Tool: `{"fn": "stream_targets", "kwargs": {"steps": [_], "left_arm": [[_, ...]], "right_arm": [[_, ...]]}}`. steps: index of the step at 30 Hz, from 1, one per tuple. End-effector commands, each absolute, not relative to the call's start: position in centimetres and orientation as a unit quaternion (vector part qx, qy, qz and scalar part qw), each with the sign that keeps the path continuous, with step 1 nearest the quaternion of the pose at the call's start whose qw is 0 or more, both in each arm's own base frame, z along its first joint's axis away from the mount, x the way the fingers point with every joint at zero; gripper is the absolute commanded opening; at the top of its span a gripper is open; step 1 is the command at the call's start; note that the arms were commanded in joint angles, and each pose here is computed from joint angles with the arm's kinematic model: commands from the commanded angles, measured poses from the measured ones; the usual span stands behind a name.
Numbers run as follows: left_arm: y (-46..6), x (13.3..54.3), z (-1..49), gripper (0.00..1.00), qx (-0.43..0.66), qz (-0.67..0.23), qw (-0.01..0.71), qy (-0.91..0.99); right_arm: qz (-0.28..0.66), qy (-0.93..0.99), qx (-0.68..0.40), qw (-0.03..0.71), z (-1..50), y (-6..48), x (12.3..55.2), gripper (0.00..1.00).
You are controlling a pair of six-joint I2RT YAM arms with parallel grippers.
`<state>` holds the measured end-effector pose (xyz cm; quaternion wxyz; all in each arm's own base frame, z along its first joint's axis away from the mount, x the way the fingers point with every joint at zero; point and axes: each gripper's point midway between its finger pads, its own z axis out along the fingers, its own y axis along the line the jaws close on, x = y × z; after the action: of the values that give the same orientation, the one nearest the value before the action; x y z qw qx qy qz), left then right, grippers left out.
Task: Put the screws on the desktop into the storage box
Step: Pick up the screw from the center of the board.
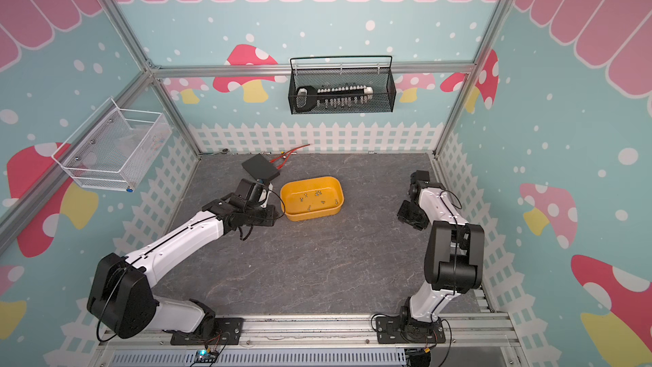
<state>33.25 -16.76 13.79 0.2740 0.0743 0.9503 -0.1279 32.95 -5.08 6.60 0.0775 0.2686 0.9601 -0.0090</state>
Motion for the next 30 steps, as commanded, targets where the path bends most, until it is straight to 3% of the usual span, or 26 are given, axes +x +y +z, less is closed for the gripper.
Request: {"fn": "stream_targets", "kwargs": {"steps": [1, 30], "left_arm": [[-17.2, 33.7, 14.2, 0.38, 0.084, -0.149, 0.286, 0.943], [-15.9, 34.3, 14.1, 0.37, 0.065, -0.163, 0.287, 0.942]], "right_arm": [[-0.023, 0.951, 0.303, 0.059, 5.3, -6.1, 32.8, 0.45], [-0.02, 0.935, 0.354, 0.024, 1.5, -9.3, 34.2, 0.46]]}}
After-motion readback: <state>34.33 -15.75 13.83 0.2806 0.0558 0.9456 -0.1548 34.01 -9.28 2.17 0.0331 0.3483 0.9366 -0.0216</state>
